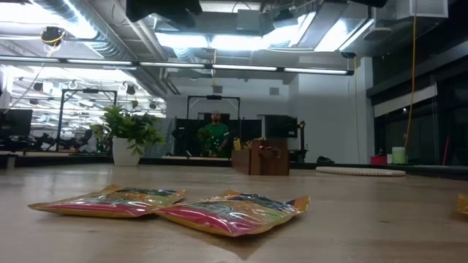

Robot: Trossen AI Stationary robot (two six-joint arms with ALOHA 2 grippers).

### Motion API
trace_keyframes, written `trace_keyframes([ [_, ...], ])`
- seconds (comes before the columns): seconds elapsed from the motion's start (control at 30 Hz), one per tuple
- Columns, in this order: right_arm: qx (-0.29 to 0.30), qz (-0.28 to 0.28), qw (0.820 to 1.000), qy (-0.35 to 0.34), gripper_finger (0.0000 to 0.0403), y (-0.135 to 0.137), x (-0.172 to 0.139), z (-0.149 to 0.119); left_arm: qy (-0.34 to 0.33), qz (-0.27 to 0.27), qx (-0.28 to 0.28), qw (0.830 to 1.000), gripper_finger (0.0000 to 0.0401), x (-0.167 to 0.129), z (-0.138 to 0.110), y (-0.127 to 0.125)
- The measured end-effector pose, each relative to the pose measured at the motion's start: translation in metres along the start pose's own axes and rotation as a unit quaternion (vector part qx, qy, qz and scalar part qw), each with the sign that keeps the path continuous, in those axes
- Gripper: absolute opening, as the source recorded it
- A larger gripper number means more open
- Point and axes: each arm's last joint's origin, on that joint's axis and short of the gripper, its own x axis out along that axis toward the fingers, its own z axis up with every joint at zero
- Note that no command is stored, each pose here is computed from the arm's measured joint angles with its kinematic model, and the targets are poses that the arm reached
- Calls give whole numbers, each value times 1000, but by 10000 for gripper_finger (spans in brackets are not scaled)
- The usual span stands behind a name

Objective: Pick & Place Tea
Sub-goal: Put the orange tea bag into the left section of the wooden organizer

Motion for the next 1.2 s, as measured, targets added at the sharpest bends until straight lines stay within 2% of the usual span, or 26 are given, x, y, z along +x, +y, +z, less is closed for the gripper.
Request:
trace_keyframes([
  [0.17,28,13,1000,6,178,16,19,-6,2,-13,14,1000,122,-5,-5,-5],
  [0.5,78,32,996,8,178,35,36,-14,22,-46,36,998,123,-9,-10,-12],
  [0.73,88,50,995,1,178,44,43,-15,31,-58,39,997,119,-11,-14,-16],
  [0.9,96,51,994,-3,178,45,44,-15,56,-90,34,994,122,-12,-16,-18],
  [1.2,88,37,995,19,178,47,49,-23,57,-90,29,994,119,-12,-16,-18],
])
